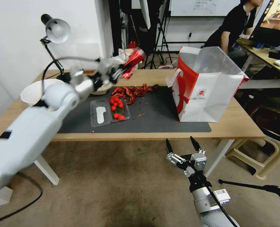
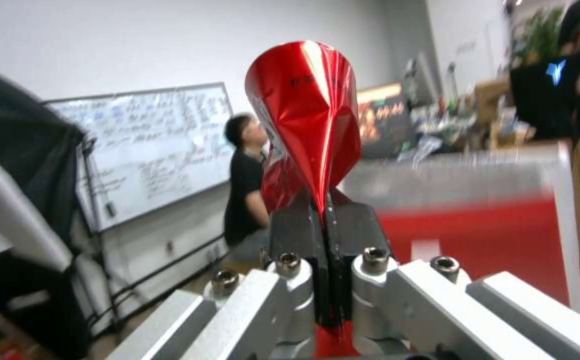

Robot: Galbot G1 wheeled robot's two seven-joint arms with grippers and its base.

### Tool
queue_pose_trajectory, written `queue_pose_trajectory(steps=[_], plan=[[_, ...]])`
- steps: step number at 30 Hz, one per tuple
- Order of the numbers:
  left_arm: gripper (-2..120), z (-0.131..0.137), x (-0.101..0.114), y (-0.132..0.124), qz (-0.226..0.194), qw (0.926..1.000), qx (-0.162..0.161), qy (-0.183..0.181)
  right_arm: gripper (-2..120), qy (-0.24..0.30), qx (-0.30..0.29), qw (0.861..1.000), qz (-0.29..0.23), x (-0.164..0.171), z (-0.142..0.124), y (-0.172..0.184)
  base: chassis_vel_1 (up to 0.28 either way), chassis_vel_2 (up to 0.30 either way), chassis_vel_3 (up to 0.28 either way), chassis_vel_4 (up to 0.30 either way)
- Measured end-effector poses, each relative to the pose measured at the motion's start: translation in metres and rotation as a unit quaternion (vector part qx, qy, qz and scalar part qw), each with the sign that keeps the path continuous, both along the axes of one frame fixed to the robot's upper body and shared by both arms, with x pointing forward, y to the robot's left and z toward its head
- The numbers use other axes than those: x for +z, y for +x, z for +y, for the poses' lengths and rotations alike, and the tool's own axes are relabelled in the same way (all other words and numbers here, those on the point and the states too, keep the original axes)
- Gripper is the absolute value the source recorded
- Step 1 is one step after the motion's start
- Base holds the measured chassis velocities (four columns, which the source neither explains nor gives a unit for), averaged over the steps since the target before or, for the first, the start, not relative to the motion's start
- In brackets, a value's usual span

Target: Pick up the trash from the table and place it into the takeout bag.

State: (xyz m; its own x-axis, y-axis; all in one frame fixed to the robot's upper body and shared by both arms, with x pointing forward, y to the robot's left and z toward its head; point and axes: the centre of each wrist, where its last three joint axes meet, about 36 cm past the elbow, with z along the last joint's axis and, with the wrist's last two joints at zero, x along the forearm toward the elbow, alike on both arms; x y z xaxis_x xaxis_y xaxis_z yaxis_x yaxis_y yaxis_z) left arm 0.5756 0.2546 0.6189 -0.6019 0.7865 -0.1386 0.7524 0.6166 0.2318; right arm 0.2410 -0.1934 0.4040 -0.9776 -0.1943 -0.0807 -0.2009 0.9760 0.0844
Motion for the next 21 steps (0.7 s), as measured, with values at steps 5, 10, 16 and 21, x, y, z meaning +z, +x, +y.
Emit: queue_pose_trajectory(steps=[5,10,16,21], plan=[[0,-0.044,0.022,0.024,0.001,0.9988,-0.021,-0.044,100,0.001,-0.002,1.0,0.001,0.0,-0.001,-0.002,0.0,0.0,0.0,0.0],[0,-0.11,0.036,0.048,0.02,0.9955,-0.064,-0.066,100,0.007,-0.003,1.0,0.004,0.0,0.001,-0.004,0.0,0.0,0.0,0.0],[0,-0.174,0.035,0.069,0.042,0.9917,-0.11,-0.051,100,0.007,-0.009,1.0,0.005,-0.001,-0.002,-0.004,0.0,0.0,0.0,0.0],[0,-0.195,0.044,0.091,0.012,0.9903,-0.136,0.026,100,0.006,-0.012,1.0,0.004,-0.001,-0.004,-0.004,0.0,0.0,0.0,0.0]])
